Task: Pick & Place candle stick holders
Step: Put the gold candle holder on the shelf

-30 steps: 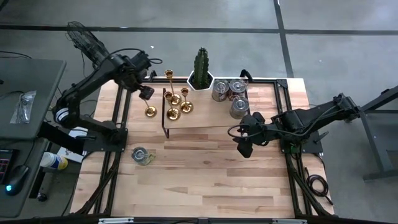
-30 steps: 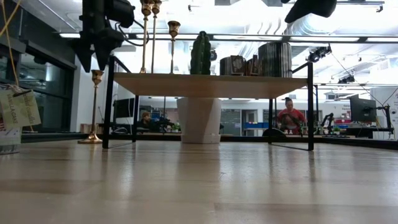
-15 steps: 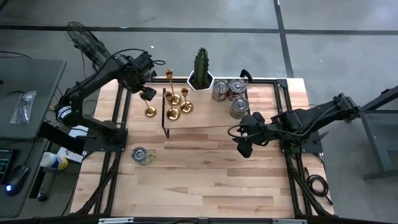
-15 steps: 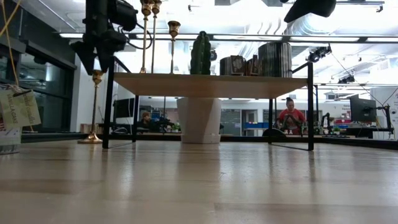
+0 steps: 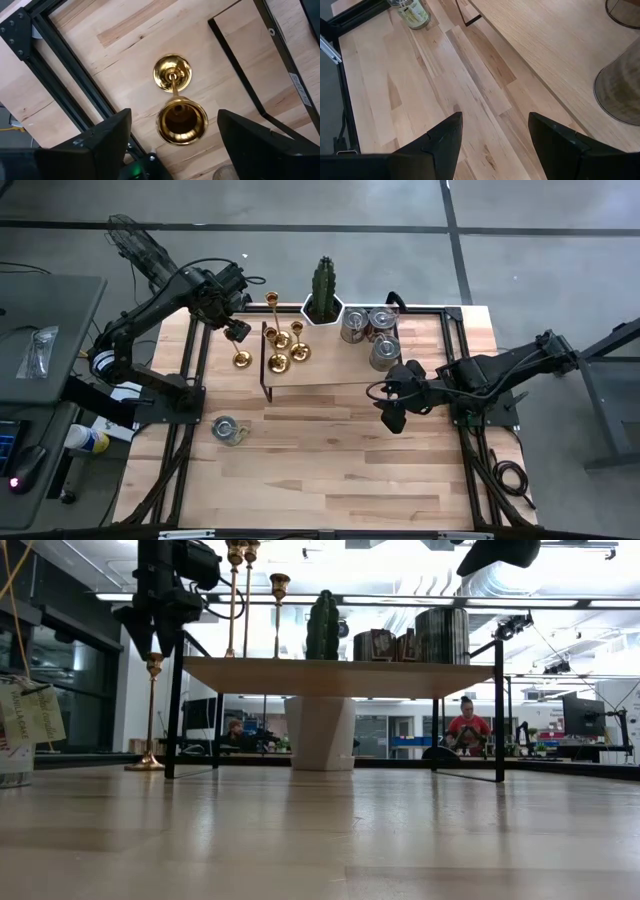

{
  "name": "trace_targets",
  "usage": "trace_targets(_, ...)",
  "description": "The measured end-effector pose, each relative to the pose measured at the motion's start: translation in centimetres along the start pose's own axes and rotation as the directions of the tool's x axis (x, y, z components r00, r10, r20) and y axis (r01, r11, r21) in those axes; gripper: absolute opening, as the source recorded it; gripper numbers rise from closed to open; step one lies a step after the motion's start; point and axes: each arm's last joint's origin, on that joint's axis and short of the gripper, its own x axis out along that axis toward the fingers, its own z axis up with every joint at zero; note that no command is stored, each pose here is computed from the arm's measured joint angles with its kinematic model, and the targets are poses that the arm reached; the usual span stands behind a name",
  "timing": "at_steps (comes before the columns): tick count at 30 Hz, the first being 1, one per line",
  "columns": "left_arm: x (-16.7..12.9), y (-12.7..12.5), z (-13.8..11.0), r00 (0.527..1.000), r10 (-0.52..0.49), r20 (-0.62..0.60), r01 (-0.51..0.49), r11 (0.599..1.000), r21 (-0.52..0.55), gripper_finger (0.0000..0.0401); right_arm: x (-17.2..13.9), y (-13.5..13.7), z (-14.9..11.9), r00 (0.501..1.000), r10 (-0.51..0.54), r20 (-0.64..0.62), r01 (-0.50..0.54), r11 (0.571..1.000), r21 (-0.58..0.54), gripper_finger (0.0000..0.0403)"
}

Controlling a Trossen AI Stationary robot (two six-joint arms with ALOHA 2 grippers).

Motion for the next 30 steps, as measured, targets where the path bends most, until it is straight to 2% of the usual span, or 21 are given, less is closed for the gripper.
trace_targets(8, 0.0, 0.0, -0.1, 1.000, 0.002, -0.008, -0.002, 1.000, -0.005, 0.0259, 0.0, 0.0, 0.0, 1.000, 0.000, 0.000, 0.000, 1.000, 0.001, 0.0220)
trace_targets(17, 1.5, -0.1, -0.4, 0.999, 0.012, -0.051, -0.011, 1.000, 0.004, 0.0258, 0.0, 0.0, 0.0, 1.000, 0.000, 0.000, 0.000, 1.000, 0.015, 0.0220)
trace_targets(25, 1.5, -0.2, 0.2, 1.000, -0.005, 0.013, 0.005, 1.000, -0.004, 0.0258, 0.0, 0.0, 0.0, 1.000, -0.006, 0.006, 0.006, 1.000, 0.015, 0.0220)
trace_targets(30, 1.5, -0.2, 0.1, 1.000, -0.013, 0.004, 0.013, 1.000, -0.004, 0.0258, 0.0, 0.0, 0.0, 1.000, -0.006, 0.006, 0.006, 1.000, 0.015, 0.0220)
